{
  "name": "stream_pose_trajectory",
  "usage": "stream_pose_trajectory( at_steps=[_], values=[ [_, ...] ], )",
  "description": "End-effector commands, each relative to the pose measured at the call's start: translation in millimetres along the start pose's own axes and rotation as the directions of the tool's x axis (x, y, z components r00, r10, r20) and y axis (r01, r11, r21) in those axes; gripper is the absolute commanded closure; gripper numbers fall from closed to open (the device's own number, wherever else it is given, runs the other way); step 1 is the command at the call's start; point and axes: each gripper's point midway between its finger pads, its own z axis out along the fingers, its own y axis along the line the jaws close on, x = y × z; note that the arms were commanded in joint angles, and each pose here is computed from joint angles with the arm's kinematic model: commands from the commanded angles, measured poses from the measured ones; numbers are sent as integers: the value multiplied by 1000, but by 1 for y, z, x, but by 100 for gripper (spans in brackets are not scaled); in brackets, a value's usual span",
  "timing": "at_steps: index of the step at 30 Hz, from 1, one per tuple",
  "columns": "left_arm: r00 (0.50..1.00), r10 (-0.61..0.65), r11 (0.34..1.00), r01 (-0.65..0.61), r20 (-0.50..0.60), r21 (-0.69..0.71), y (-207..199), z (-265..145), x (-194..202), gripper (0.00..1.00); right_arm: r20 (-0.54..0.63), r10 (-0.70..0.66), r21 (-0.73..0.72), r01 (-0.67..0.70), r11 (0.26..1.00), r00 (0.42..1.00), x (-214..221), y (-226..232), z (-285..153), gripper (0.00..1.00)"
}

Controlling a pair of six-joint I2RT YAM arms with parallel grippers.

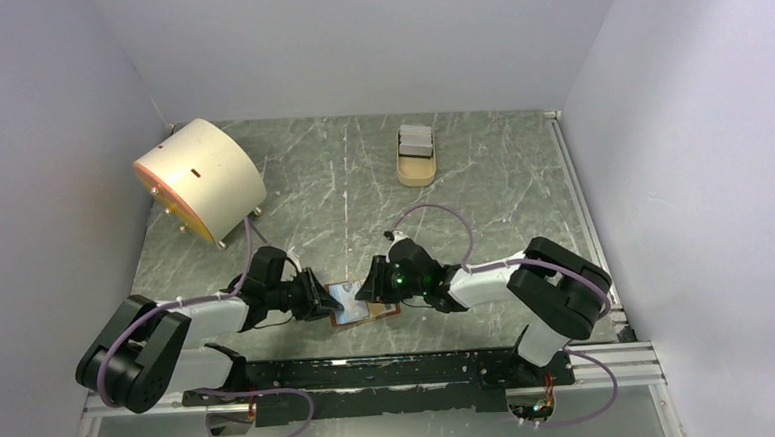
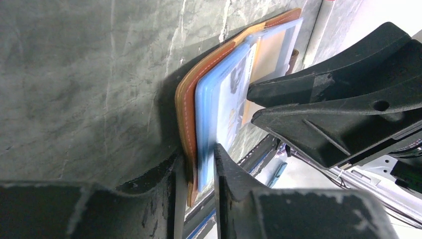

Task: Put the credit cards into the card holder
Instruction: Insert the credit card into the card holder.

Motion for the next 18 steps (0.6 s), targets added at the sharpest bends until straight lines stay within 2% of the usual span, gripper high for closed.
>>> stream_pose_trajectory(
  at_steps=[1,18],
  values=[
    [1000,15,999,-14,-19,39,-5,1,3,70,0,0,-54,0,999,1000,4,9,4,66],
    [999,25,998,-23,-26,55,-7,0,4,66,11,26,-211,-23,977,1000,5,32,3,68]
  ],
)
